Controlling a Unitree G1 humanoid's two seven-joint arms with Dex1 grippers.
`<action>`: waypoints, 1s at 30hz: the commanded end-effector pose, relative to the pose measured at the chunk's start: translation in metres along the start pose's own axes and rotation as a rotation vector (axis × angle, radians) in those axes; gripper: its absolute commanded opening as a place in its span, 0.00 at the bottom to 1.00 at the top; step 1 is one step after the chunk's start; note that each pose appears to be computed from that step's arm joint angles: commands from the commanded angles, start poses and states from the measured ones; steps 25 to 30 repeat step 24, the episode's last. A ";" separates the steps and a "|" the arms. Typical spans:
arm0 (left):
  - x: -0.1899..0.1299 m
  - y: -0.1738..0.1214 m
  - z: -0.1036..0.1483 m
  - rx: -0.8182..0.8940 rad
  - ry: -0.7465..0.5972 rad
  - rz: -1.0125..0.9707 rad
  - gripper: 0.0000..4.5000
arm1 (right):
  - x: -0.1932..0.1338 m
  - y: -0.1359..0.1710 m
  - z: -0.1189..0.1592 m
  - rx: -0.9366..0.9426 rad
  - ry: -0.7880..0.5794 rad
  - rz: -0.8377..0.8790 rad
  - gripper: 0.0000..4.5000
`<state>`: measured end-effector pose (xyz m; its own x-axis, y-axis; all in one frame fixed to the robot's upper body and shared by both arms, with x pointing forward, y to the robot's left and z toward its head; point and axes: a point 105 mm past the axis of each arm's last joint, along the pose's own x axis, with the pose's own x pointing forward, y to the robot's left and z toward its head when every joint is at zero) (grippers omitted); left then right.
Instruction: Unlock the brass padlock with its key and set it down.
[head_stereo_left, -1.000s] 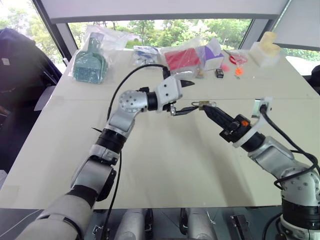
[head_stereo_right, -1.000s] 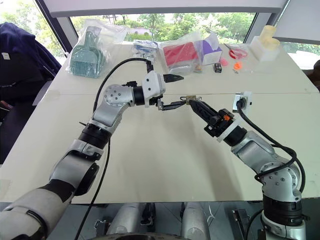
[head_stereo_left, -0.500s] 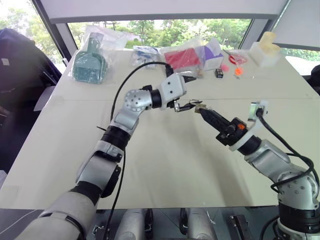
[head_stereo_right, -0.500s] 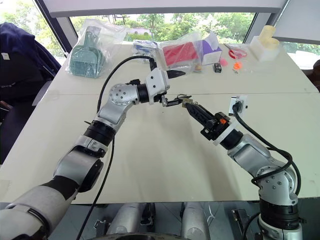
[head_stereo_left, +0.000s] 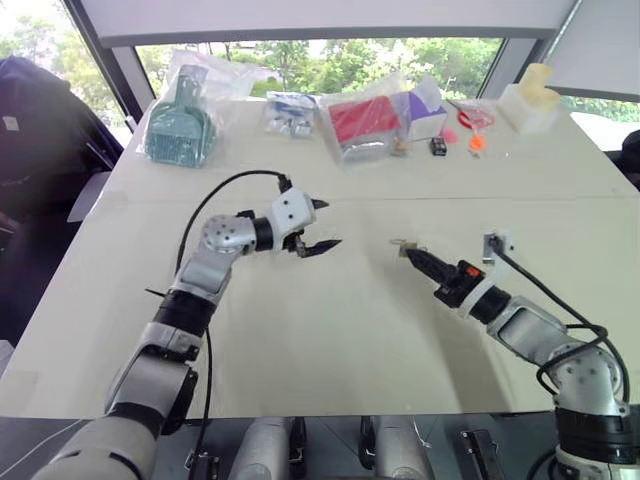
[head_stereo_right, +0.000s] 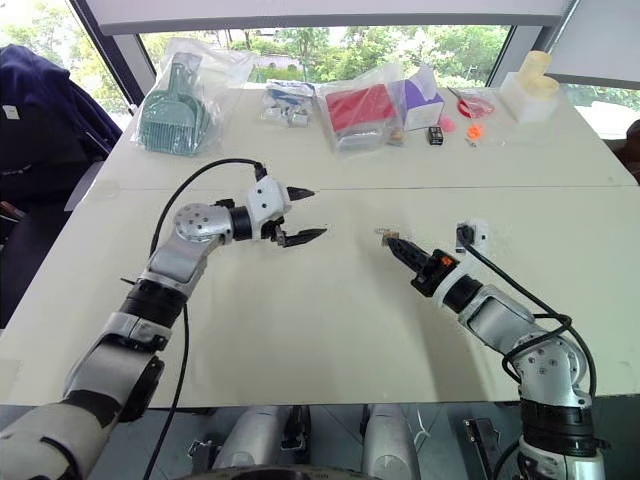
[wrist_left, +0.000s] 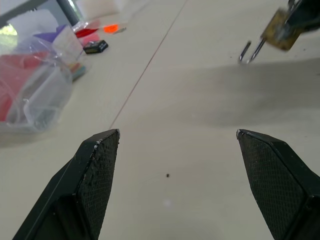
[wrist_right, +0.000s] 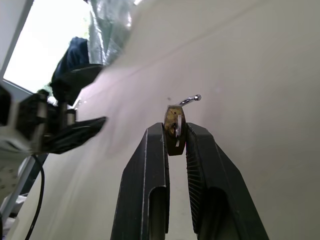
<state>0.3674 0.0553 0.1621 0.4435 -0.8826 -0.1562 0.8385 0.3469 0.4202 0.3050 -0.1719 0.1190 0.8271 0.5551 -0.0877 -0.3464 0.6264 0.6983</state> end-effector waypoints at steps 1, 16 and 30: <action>-0.008 -0.001 0.016 -0.048 -0.038 0.008 0.86 | 0.006 0.001 0.009 0.039 -0.033 0.027 0.00; -0.026 -0.025 0.000 -0.282 0.035 -0.081 0.87 | -0.028 -0.025 0.003 -0.158 0.074 -0.088 0.99; -0.039 -0.039 -0.019 -0.365 0.069 -0.064 0.87 | -0.087 -0.015 0.013 -0.412 0.085 -0.148 0.99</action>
